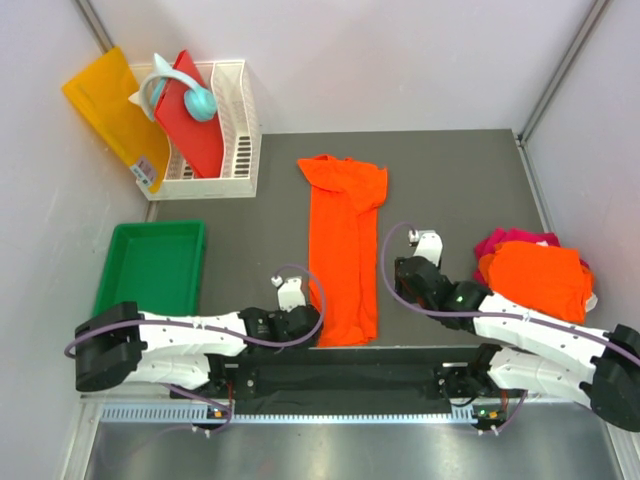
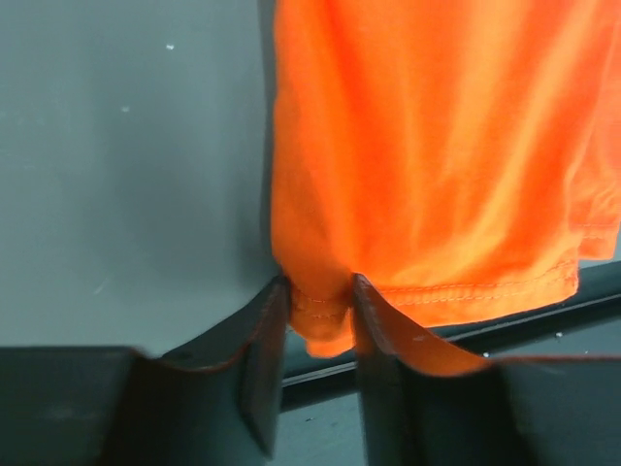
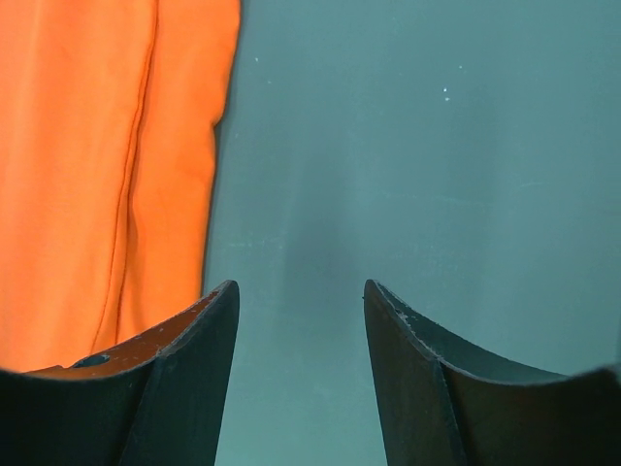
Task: Fold and stack the t-shirts
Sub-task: Grab the bottom of the folded rectangular tshirt with both arms, then fold the folded rectangular tshirt in 1/3 of the way, then grab one side of the 2/3 rectangular tshirt with both arms
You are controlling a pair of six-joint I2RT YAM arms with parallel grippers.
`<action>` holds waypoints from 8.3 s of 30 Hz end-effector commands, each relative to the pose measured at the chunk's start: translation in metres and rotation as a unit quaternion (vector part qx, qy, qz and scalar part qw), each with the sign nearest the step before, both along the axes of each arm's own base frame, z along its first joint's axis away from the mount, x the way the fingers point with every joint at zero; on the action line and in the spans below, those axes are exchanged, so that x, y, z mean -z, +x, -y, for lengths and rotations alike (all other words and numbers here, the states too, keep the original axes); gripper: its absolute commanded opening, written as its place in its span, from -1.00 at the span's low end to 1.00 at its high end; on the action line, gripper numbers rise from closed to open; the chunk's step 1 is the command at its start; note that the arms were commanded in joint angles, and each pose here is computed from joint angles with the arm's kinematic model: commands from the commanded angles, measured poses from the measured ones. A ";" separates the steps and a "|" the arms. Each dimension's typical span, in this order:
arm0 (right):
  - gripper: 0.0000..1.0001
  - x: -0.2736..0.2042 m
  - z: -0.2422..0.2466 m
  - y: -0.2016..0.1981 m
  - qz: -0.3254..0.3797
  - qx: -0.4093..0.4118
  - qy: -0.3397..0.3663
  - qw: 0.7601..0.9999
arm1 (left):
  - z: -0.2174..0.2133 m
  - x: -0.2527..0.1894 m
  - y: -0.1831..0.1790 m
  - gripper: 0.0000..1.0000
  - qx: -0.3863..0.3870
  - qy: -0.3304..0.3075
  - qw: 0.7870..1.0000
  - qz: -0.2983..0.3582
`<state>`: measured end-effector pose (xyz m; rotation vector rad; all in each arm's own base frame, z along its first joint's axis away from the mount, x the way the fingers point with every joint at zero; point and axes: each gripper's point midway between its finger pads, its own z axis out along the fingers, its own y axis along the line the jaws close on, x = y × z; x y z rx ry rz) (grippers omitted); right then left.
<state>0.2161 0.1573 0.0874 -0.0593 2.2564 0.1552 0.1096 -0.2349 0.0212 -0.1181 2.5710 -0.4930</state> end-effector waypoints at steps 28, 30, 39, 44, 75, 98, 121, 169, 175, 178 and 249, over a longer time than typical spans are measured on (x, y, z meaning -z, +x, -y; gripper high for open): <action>0.27 0.024 -0.066 -0.081 -0.068 -0.081 0.107 0.989 | -0.001 0.017 -0.020 -1.00 0.016 0.021 0.999 -0.023; 0.26 0.028 -0.077 -0.089 -0.075 -0.093 0.097 0.988 | -0.001 0.018 -0.020 -1.00 0.017 0.024 0.999 -0.024; 0.25 0.039 -0.095 -0.097 -0.082 -0.101 0.076 0.989 | -0.005 0.016 -0.021 -1.00 0.014 0.020 0.999 -0.026; 0.22 0.046 -0.088 -0.098 -0.087 -0.085 0.078 0.990 | -0.009 0.017 -0.022 -1.00 0.013 0.021 0.999 -0.026; -1.00 0.110 -0.052 -0.138 -0.177 -0.044 0.032 0.983 | -0.005 0.019 -0.022 -1.00 0.022 0.026 0.999 -0.029; -1.00 0.012 -0.041 -0.105 -0.031 0.002 0.015 0.999 | -0.012 -0.063 0.013 -1.00 -0.012 0.021 0.996 0.084; -1.00 -0.057 -0.031 0.040 0.064 0.056 -0.019 0.996 | -0.008 -0.125 0.129 -1.00 -0.046 0.101 0.972 0.207; 0.22 -0.079 -0.045 0.200 0.070 0.077 0.000 0.995 | -0.012 -0.126 0.312 0.16 -0.090 0.122 0.969 0.193; -0.85 -0.061 -0.075 0.160 0.048 0.027 0.025 0.998 | 0.005 -0.119 0.281 -0.12 -0.068 0.061 0.982 0.163; -1.00 -0.035 -0.090 0.145 0.018 0.007 0.042 0.999 | 0.022 -0.097 0.255 -1.00 -0.051 0.028 0.988 0.142; 0.16 0.040 -0.052 0.084 -0.064 0.042 0.021 0.997 | -0.006 -0.034 0.190 -0.66 -0.040 0.097 0.990 0.100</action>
